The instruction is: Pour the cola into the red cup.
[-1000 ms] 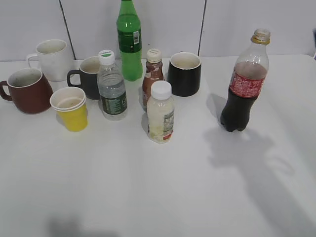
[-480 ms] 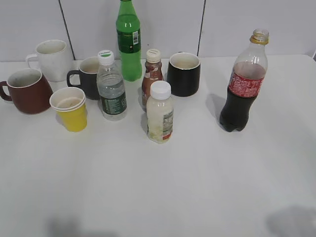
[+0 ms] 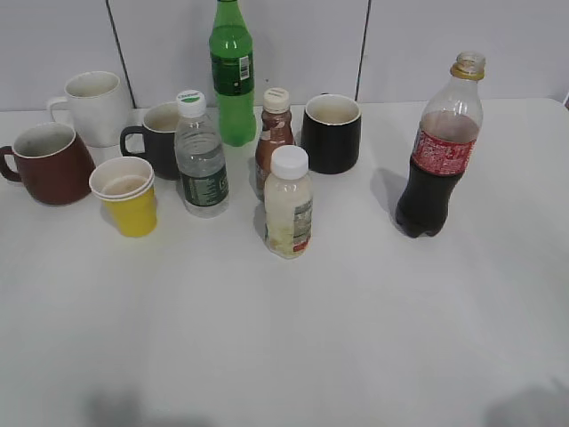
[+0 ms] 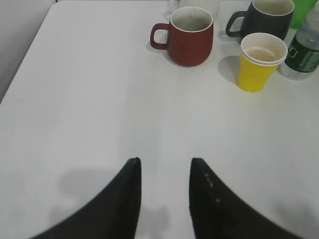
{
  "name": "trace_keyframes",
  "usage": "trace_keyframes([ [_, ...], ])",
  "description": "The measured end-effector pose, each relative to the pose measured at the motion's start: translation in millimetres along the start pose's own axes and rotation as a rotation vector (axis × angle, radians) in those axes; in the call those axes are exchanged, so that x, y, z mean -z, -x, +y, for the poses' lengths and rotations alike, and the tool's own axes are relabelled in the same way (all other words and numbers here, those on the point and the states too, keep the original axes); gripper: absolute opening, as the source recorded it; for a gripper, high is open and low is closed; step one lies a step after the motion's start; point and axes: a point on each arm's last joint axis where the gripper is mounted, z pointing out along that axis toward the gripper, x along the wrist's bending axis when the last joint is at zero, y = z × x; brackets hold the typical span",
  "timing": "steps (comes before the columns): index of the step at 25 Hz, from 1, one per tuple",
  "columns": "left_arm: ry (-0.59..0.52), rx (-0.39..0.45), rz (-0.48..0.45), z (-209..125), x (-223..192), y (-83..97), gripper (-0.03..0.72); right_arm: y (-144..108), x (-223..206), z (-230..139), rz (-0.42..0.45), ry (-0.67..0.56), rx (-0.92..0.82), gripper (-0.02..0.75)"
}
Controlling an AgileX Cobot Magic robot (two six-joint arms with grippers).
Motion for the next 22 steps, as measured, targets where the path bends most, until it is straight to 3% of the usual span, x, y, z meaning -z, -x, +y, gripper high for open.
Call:
trace_keyframes([
  [5, 0.003, 0.000, 0.000, -0.2, 0.4, 0.0, 0.240, 0.3, 0.1, 0.0, -0.030, -0.001, -0.020, 0.595],
  [10, 0.078, 0.004, -0.003, -6.4, 11.3, -0.9, 0.240, 2.1, 1.8, -1.3, -0.192, -0.002, -0.117, 0.595],
  [14, 0.130, 0.006, -0.005, -11.1, 18.4, -1.7, 0.240, 0.4, 8.9, -5.8, -0.271, 0.045, -0.158, 0.594],
  [22, 0.130, 0.003, -0.004, -11.3, 18.3, -1.9, 0.239, -2.1, 15.3, -9.7, -0.295, 0.094, -0.164, 0.594],
])
